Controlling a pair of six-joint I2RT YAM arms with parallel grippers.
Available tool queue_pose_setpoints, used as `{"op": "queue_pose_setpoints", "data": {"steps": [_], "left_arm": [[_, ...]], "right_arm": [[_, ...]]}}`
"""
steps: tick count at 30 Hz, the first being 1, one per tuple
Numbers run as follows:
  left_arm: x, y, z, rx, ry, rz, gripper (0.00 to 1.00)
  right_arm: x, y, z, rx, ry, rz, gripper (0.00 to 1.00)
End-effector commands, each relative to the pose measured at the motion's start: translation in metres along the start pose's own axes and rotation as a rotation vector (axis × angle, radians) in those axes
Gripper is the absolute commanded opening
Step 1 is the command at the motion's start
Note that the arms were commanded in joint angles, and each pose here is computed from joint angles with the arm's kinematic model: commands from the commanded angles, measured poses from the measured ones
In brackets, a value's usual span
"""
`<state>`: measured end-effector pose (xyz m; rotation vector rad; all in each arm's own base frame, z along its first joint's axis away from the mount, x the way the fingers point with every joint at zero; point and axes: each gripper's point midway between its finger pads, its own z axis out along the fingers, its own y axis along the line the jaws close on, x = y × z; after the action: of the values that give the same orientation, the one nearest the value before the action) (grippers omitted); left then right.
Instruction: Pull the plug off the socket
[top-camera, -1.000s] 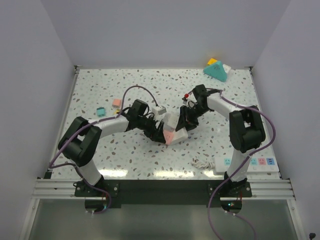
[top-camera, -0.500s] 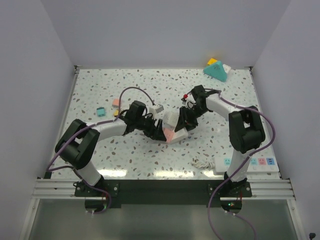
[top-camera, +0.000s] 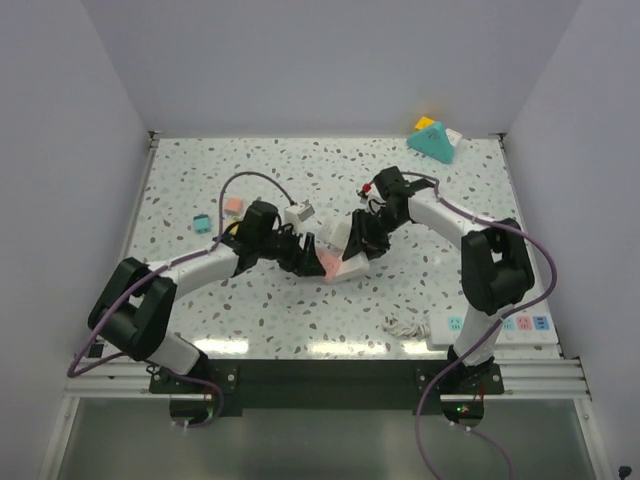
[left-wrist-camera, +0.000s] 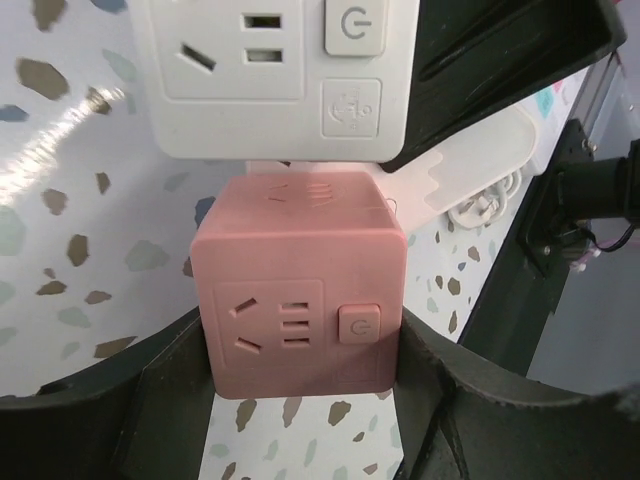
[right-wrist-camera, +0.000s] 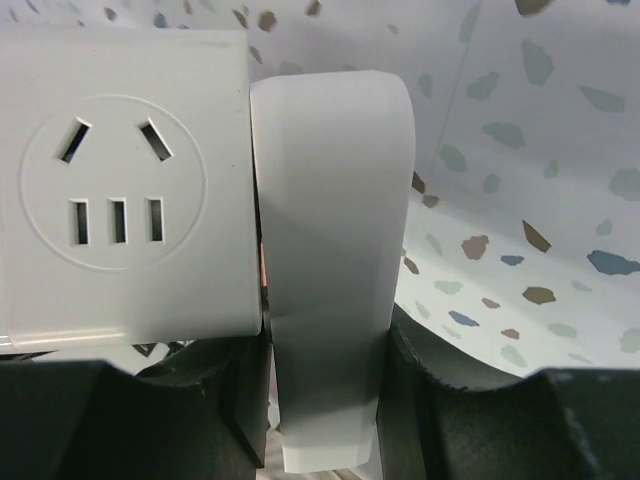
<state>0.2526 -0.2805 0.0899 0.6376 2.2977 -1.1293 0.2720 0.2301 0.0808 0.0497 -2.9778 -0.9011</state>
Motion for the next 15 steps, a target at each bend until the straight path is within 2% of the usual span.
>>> {"op": "queue_pose_setpoints", "data": {"steps": [1, 7, 10, 12, 13, 15], "left_arm": [[-0.124, -0.047, -0.076, 0.117, -0.432, 0.161, 0.0], [-0.124, -0.03, -0.099, 0.082, -0.457, 0.148, 0.0], [-0.124, -0.022, -0.11, 0.063, -0.488, 0.141, 0.0], [-0.127, -0.005, -0.118, -0.03, -0.502, 0.125, 0.0], [-0.123, 0.01, -0.119, -0.11, -0.471, 0.1, 0.0], [-0.126, 0.061, -0.134, -0.345, -0.489, 0.009, 0.0]], "right_arm": [[0.002, -0.121, -0.017, 0.603, -0.036, -0.01, 0.0], [0.001, -0.122, -0.009, 0.598, -0.021, 0.001, 0.0], [0.0, -0.113, -0.008, 0.541, -0.033, -0.004, 0.0], [0.0, -0.105, -0.007, 0.496, -0.035, -0.009, 0.0], [0.001, -0.102, -0.007, 0.483, -0.036, -0.01, 0.0], [0.001, -0.095, -0.007, 0.442, -0.041, -0.013, 0.0]]}}
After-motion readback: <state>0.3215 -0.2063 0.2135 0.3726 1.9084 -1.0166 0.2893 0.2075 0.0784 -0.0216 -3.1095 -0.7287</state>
